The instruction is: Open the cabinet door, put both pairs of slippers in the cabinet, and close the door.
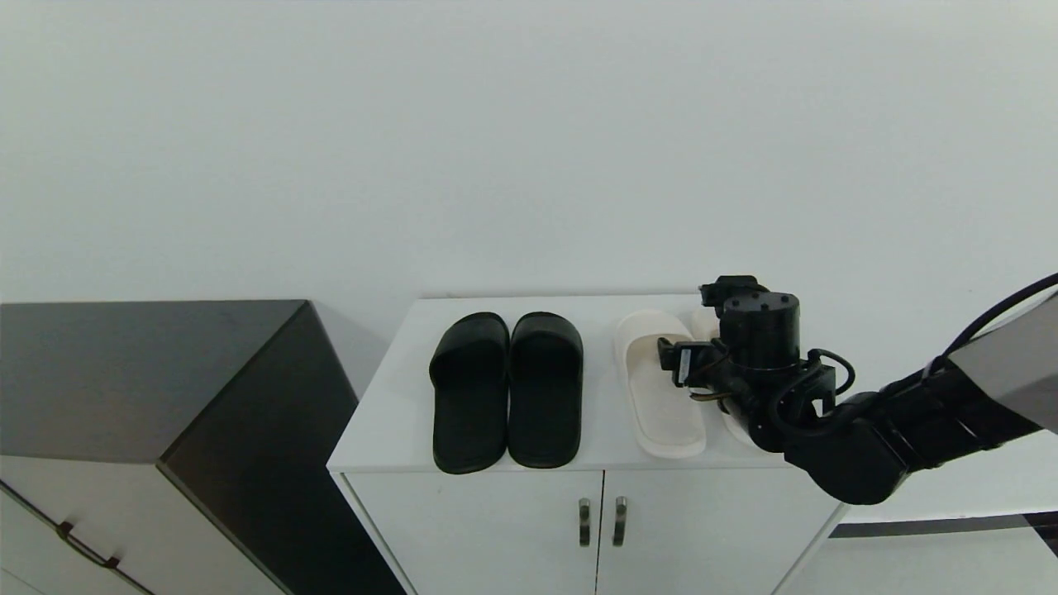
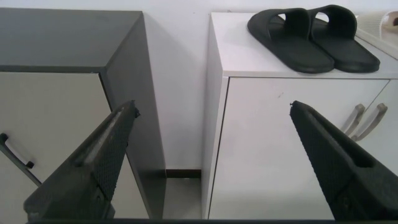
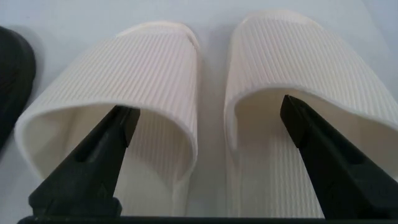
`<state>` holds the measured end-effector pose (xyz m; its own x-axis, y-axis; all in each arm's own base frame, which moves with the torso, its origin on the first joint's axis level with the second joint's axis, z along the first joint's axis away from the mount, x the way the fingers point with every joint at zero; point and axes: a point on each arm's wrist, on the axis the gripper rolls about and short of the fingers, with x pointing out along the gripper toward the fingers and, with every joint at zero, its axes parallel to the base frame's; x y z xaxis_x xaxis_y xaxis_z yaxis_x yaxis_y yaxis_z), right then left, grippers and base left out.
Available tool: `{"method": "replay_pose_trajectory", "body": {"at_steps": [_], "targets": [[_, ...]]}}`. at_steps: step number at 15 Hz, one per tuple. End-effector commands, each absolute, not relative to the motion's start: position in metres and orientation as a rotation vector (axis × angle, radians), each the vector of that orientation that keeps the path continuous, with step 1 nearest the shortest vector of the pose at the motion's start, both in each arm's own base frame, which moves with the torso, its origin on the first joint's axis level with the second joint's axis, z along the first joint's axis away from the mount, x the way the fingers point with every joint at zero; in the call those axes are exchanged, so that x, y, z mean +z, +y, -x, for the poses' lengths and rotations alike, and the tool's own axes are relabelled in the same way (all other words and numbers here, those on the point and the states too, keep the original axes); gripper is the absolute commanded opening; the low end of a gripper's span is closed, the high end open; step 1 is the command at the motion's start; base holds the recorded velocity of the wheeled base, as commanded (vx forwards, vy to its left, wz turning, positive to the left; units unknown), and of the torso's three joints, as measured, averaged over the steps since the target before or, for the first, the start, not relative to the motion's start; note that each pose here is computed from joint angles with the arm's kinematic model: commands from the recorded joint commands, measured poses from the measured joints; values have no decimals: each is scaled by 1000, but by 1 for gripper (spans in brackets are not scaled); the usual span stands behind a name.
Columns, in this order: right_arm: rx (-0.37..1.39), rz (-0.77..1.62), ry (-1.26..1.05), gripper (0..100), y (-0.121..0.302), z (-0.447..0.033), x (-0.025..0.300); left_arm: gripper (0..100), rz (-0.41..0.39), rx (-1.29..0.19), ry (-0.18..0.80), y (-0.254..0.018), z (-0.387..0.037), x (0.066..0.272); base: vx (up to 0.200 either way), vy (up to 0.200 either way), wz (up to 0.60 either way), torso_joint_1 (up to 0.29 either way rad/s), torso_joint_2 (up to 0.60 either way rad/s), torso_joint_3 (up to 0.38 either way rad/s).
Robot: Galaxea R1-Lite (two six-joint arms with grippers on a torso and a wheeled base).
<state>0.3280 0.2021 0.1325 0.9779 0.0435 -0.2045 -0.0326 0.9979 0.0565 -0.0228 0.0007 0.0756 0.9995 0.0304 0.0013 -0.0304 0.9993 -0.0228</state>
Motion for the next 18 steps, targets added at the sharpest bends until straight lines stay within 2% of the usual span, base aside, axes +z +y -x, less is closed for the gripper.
{"method": "replay_pose_trajectory", "body": {"at_steps": [1, 4, 5, 10, 14, 18], "targets": [[33, -48, 208, 100, 204, -335, 128, 100, 23, 31, -2, 1, 23, 76, 0, 0, 0, 0, 0, 0], [34, -52, 196, 100, 208, -342, 129, 100, 25, 31, -2, 1, 23, 76, 0, 0, 0, 0, 0, 0], [32, -50, 198, 0, 209, -344, 126, 100, 25, 31, -2, 1, 23, 76, 0, 0, 0, 0, 0, 0], [26, -50, 196, 0, 209, -344, 127, 100, 25, 32, -2, 1, 23, 76, 0, 0, 0, 0, 0, 0], [38, -68, 165, 0, 205, -331, 145, 100, 25, 32, -2, 1, 23, 76, 0, 0, 0, 0, 0, 0], [135, -42, 137, 0, 202, -280, 175, 100, 25, 32, -2, 1, 23, 76, 0, 0, 0, 0, 0, 0]]}}
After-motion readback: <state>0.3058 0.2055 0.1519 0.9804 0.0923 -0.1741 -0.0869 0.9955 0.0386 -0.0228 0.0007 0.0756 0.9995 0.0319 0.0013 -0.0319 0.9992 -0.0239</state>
